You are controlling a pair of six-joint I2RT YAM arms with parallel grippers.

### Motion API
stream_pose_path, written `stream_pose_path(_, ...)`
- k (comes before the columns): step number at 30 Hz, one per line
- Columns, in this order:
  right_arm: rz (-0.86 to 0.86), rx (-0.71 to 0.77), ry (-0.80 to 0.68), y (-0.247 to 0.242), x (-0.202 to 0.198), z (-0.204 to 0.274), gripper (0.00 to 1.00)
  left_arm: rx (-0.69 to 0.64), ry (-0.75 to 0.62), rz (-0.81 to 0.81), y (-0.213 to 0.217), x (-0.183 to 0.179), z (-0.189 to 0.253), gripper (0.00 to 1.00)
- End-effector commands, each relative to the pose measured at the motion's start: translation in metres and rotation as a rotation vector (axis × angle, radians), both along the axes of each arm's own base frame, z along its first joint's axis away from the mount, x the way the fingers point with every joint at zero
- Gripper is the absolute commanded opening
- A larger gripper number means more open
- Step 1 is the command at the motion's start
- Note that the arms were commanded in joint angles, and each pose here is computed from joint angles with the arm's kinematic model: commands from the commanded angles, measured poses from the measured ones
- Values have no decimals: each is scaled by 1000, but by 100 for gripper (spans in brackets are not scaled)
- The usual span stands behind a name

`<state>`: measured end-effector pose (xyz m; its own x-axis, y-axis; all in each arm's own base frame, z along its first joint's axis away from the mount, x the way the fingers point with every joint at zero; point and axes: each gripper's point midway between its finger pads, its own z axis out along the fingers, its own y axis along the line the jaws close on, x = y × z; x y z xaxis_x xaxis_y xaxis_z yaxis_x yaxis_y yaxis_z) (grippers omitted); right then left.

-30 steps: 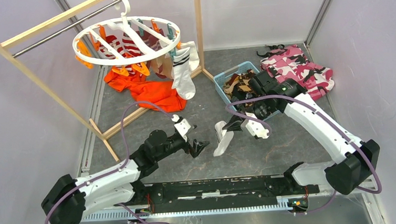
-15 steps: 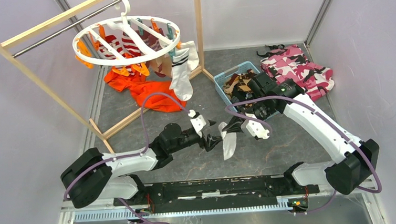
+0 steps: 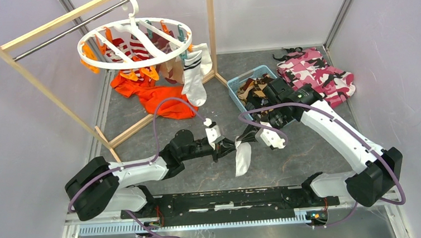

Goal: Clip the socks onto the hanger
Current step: Adjust the sock.

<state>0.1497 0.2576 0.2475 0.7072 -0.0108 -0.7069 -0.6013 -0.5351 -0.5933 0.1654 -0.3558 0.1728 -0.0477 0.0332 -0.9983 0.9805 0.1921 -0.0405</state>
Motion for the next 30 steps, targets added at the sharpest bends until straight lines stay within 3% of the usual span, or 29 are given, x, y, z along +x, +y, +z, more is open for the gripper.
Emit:
stream_pose_path(1, 4, 11, -6, -1, -4, 6, 0, -37, 7, -64, 0, -14, 16, 6)
stream_pose_path(6, -25, -22, 6, -2, 1, 2, 0, -48, 28, -1, 12, -12, 19, 2)
stream_pose_path(11, -177, -65, 54, -2, 29, -7, 5, -38, 100, 128, 40, -10, 20, 2)
stream_pose_path(16, -301, -103, 72, -1, 55, -20, 15, -51, 296, 241, 57, -10, 36, 2)
stream_pose_path(23, -473, -123, 154, 6, 90, -13, 47, -36, 607, 231, 53, -16, 45, 2)
stream_pose_path(26, -317, -126, 76, -1, 65, -10, 65, -83, 810, 223, 58, -11, 51, 2)
stream_pose_path(30, -78, -90, -81, -11, 27, -15, 79, -146, 987, 144, 63, -10, 62, 2)
